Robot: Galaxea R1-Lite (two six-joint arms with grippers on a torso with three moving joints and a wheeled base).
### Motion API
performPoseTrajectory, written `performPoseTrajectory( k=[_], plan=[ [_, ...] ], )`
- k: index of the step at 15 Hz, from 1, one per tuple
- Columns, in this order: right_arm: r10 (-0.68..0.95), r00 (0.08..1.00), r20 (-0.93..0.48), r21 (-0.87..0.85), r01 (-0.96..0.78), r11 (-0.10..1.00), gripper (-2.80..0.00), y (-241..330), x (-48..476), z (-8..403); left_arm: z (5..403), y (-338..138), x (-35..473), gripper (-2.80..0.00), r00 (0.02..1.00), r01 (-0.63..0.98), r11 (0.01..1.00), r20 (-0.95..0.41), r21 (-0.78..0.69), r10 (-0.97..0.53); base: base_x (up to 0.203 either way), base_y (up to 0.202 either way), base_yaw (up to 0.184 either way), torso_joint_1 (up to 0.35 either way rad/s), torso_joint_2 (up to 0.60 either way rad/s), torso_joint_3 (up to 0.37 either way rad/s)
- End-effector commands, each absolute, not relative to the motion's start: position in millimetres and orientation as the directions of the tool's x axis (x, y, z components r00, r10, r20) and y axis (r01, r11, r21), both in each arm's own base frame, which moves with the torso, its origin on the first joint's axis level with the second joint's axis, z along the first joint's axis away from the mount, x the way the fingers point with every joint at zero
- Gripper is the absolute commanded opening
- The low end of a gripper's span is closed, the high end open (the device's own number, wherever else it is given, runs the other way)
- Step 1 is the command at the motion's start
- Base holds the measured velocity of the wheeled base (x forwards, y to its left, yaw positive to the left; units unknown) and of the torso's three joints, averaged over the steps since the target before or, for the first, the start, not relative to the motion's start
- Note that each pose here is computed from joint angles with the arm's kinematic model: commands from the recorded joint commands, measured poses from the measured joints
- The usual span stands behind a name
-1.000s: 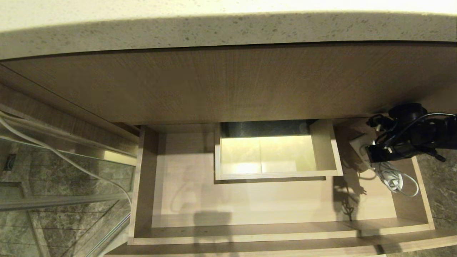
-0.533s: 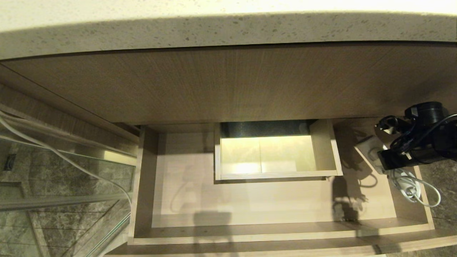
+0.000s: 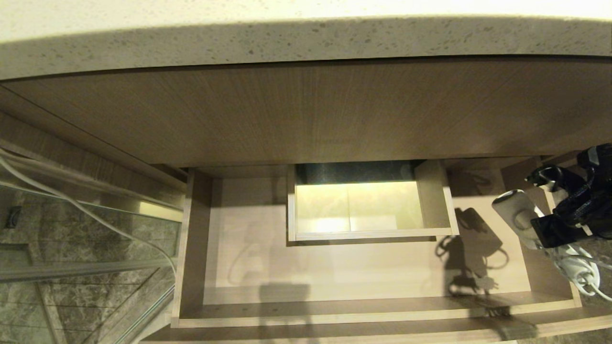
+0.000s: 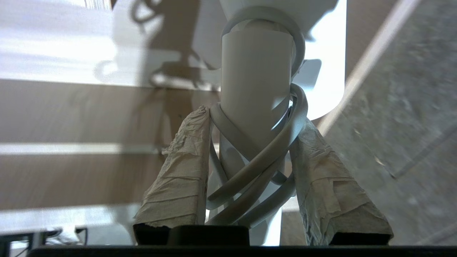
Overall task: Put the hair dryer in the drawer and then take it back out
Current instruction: Take the hairdryer out
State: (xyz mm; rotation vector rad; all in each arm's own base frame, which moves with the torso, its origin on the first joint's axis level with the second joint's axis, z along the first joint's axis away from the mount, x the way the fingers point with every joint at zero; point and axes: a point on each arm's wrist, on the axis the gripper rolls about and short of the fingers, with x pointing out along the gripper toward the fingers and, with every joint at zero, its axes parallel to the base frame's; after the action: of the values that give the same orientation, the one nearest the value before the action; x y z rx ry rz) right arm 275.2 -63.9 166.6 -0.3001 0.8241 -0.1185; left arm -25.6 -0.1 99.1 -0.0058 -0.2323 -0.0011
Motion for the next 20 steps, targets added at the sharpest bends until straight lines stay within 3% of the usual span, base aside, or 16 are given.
performPoseTrajectory(
  k=[1, 12, 15, 20],
  plan=[
    [-0.234, 0.709, -0.665, -0.327, 0.005, 0.945, -2.80, -60.2, 250.8, 181.6, 88.2, -0.1, -21.9, -2.80, 0.981, 0.001, 1.000, 0.193, -0.006, 0.000, 0.000, 0.000, 0.000, 0.000, 0.00, 0.000],
    [-0.320, 0.722, -0.614, -0.410, 0.054, 0.910, -2.80, -51.6, 150.3, 205.4, 88.1, -0.1, -21.8, -2.80, 0.981, 0.001, 1.000, 0.192, -0.006, 0.000, 0.000, 0.000, 0.000, 0.000, 0.00, 0.000],
    [-0.401, 0.693, -0.600, -0.458, 0.113, 0.882, -2.80, -53.1, 144.3, 207.9, 88.1, -0.1, -21.8, -2.80, 0.981, 0.001, 1.000, 0.192, -0.006, 0.000, 0.000, 0.000, 0.000, 0.000, 0.00, 0.000],
    [-0.401, 0.702, -0.588, -0.462, 0.115, 0.879, -2.80, -44.9, 120.5, 202.2, 88.1, -0.1, -21.8, -2.80, 0.981, 0.001, 1.000, 0.192, -0.006, 0.000, 0.000, 0.000, 0.000, 0.000, 0.00, 0.000]
  ],
)
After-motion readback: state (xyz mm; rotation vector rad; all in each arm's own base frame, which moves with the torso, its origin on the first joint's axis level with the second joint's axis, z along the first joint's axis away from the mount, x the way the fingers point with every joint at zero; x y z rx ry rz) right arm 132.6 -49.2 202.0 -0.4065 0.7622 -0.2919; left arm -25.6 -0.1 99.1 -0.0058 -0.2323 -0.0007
